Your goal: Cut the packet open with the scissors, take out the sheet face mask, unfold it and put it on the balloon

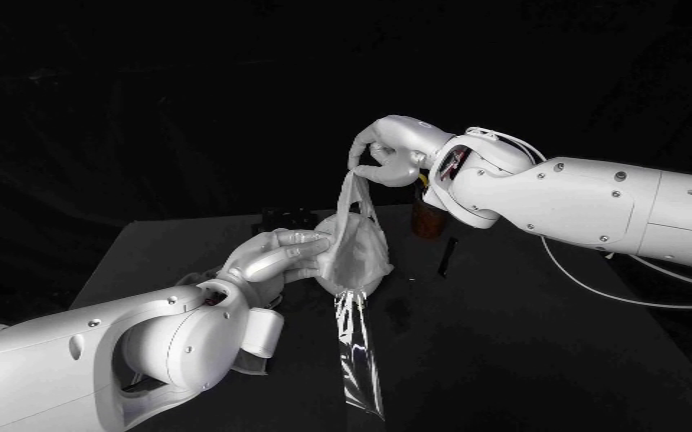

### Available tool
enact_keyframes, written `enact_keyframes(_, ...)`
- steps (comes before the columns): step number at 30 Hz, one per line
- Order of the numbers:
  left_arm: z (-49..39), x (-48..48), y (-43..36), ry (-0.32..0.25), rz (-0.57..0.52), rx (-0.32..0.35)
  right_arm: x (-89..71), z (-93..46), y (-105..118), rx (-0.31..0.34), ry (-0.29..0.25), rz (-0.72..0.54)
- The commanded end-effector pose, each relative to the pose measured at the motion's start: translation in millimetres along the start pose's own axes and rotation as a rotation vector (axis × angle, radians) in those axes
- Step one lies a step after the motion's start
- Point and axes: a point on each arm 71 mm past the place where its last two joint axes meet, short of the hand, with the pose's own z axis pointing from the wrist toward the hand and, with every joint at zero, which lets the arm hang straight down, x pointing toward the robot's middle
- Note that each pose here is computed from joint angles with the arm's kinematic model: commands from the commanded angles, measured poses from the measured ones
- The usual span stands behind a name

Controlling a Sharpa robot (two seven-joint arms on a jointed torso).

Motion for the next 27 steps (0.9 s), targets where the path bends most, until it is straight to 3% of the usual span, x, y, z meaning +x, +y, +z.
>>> enact_keyframes(1, -2.2, 3.5, -3.3, 0.055, -0.014, 0.035, 3.4, 3.1, 4, -0.023, 0.043, -0.032)
enact_keyframes(16, -2.6, -21.8, -4.5, -0.083, 0.027, 0.034, 15.6, 24.2, 10, -0.052, 0.062, -0.089)
enact_keyframes(27, -5.5, -34.6, 10.8, -0.128, 0.043, -0.027, 35.2, 42.0, 17, -0.066, 0.083, -0.101)
